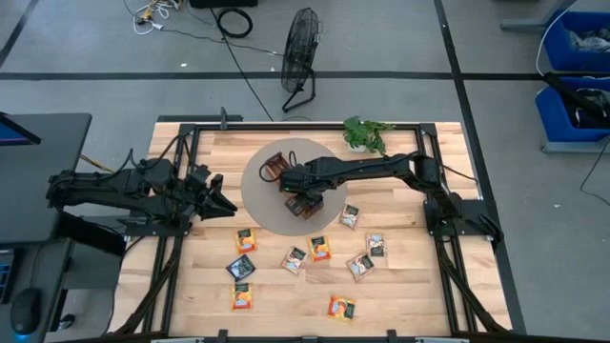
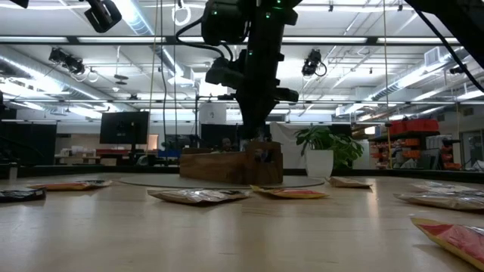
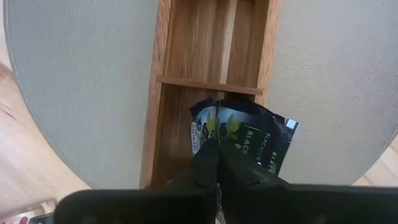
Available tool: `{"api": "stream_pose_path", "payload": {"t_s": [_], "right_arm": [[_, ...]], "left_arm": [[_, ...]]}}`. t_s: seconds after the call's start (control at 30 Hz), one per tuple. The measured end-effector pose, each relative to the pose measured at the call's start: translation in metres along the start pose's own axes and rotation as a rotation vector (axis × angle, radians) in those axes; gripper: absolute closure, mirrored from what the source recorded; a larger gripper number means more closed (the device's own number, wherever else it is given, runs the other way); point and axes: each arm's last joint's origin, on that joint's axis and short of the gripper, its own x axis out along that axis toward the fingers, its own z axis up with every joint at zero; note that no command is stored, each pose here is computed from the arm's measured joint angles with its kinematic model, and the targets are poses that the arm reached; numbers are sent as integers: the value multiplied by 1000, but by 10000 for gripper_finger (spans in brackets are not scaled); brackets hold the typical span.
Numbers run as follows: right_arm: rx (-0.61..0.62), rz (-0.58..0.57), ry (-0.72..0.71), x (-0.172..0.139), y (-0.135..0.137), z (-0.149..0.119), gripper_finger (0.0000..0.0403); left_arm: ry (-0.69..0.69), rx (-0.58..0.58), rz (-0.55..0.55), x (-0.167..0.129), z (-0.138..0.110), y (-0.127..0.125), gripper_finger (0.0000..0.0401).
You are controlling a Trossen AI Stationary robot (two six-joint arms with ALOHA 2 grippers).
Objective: Pick & Place Tea
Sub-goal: Put the purple tea bag into the right section of the wooden organizer
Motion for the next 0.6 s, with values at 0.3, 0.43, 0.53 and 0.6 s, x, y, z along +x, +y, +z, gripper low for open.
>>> {"api": "stream_pose_path", "payload": {"t_s": [0.3, 0.43, 0.53, 0.6], "right_arm": [[-4, 6, 14, 0, -1, 0, 384], [-5, 15, 23, 0, -2, 0, 382], [-5, 24, 13, 0, -1, 2, 372], [-7, 20, 18, 0, -1, 1, 355]], "left_arm": [[0, -1, 0, 0, 0, 0, 314], [0, -3, 0, 0, 0, 0, 314], [0, -6, 0, 0, 0, 0, 314], [0, -6, 0, 0, 0, 0, 314]]}}
